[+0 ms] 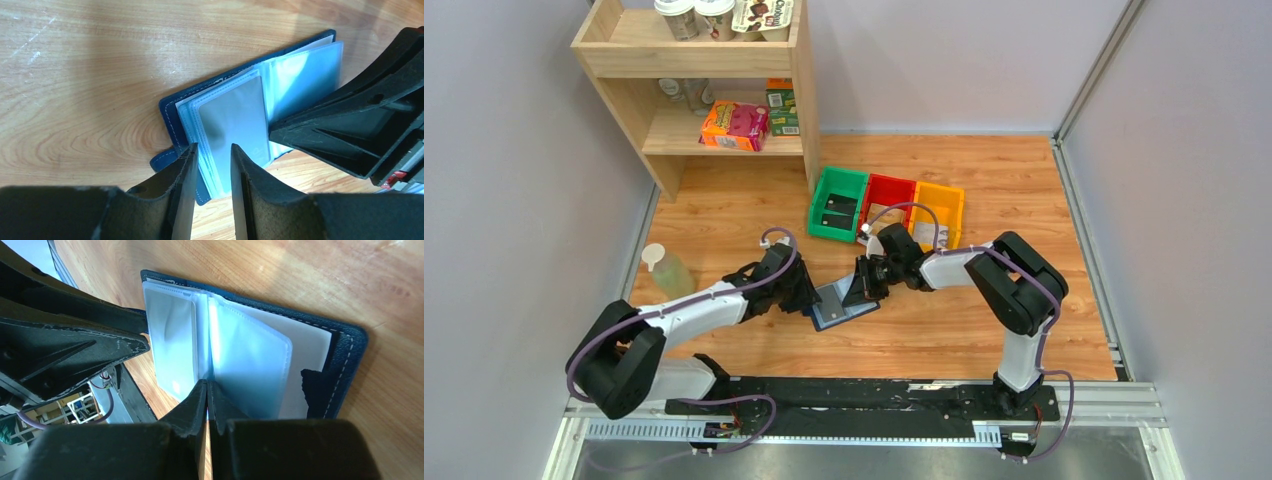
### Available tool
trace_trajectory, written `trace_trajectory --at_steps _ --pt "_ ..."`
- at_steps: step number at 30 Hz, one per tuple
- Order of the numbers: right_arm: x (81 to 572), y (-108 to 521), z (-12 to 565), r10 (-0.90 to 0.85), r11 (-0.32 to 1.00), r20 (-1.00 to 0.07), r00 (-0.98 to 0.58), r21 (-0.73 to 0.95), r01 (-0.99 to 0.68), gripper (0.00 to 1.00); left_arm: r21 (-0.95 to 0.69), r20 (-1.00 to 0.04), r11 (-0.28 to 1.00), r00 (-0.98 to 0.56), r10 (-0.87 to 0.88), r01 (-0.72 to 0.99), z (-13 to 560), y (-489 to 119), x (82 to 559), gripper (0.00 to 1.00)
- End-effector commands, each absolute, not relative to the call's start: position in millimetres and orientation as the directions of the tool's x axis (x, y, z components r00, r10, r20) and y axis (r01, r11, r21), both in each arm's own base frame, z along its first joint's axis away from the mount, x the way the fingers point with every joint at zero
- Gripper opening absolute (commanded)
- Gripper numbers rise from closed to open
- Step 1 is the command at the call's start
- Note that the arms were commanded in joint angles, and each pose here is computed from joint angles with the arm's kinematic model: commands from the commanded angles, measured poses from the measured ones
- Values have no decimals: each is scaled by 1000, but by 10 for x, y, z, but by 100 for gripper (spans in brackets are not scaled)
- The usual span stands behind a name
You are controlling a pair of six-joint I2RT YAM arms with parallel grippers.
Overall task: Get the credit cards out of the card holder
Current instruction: Remove the credit card from the card holder.
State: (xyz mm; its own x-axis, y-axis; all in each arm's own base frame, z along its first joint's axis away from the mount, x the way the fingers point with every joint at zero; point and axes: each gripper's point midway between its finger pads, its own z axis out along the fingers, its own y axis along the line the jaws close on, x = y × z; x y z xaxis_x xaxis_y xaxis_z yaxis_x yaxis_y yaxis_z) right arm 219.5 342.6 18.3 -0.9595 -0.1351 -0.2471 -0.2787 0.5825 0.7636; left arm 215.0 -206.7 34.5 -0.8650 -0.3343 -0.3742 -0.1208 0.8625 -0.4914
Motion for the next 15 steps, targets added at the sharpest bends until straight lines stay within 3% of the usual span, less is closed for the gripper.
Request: trace_trajectory --at_steps 1,15 --pt "2129 3175 -296 -132 715 -187 -973 662 -224 6 -516 -382 851 -862 -332 -100 453 -2170 2261 38" --pt "2169 3217 -272 -139 711 -189 -972 664 -230 7 -568 -424 823 -863 -274 19 786 -2346 2321 38"
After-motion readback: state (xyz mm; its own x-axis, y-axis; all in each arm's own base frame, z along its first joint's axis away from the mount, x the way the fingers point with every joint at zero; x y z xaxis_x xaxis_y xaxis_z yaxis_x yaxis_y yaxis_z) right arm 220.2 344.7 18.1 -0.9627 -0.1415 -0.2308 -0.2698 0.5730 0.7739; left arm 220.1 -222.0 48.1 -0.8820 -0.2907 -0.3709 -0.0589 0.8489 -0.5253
